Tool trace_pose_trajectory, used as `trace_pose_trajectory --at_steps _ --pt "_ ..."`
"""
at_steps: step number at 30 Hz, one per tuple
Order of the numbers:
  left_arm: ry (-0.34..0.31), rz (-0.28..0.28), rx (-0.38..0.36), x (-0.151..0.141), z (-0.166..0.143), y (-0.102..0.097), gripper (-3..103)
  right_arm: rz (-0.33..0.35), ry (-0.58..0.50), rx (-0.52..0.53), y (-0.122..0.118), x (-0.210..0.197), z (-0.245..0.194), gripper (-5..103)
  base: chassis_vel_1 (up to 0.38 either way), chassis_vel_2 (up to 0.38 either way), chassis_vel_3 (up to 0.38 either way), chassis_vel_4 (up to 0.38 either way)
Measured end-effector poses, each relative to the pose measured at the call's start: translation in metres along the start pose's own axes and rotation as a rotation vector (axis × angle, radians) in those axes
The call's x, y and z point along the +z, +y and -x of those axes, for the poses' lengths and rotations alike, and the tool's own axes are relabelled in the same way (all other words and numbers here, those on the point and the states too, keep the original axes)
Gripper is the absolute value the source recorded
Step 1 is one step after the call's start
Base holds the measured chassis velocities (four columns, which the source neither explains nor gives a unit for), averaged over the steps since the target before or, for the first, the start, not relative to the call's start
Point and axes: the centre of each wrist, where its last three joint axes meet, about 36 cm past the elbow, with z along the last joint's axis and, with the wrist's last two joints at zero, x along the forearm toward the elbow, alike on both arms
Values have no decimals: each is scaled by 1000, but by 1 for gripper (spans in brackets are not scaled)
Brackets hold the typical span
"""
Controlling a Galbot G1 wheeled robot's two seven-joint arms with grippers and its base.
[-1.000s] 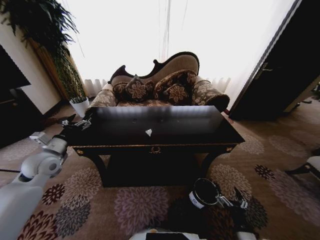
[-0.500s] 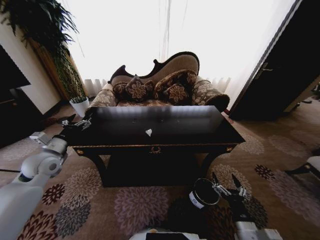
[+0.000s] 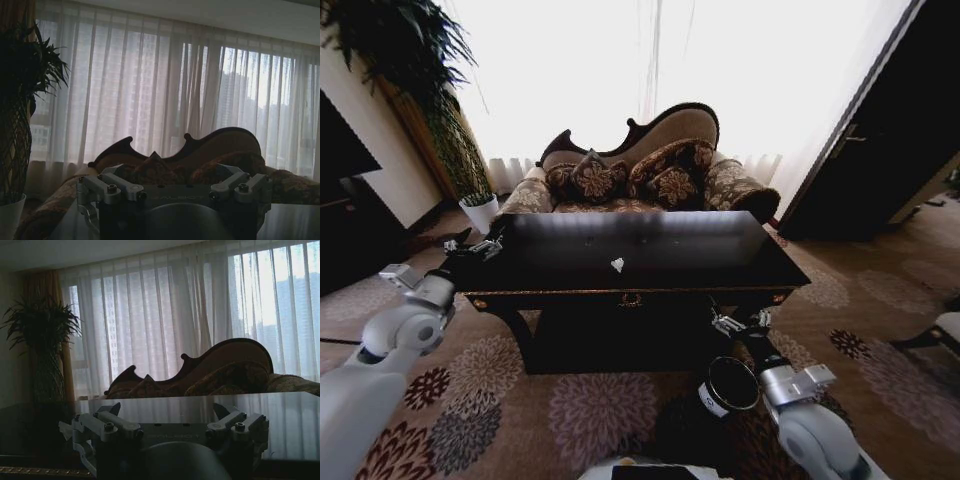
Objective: Move to the front of the table and place the trash on the table into the trash bin.
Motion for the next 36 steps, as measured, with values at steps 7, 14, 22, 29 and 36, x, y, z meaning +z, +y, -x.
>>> trace_pose_trajectory --at_steps 7,14,22,29,36 --pt "0 0 0 0 0 0 100 -75 46 -114 -10 -3 29 100 0 0 0 0" --pt "0 0 0 0 0 0 100 -113 83 -172 -22 2 69 100 0 0 0 0" --pt "0 0 0 0 0 0 100 -104 121 -252 -13 6 123 100 0 0 0 0" --pt "0 0 0 0 0 0 100 -112 130 -329 14 10 156 100 0 0 0 0" --pt "0 0 0 0 0 0 100 -141 168 -389 32 28 186 100 0 0 0 0"
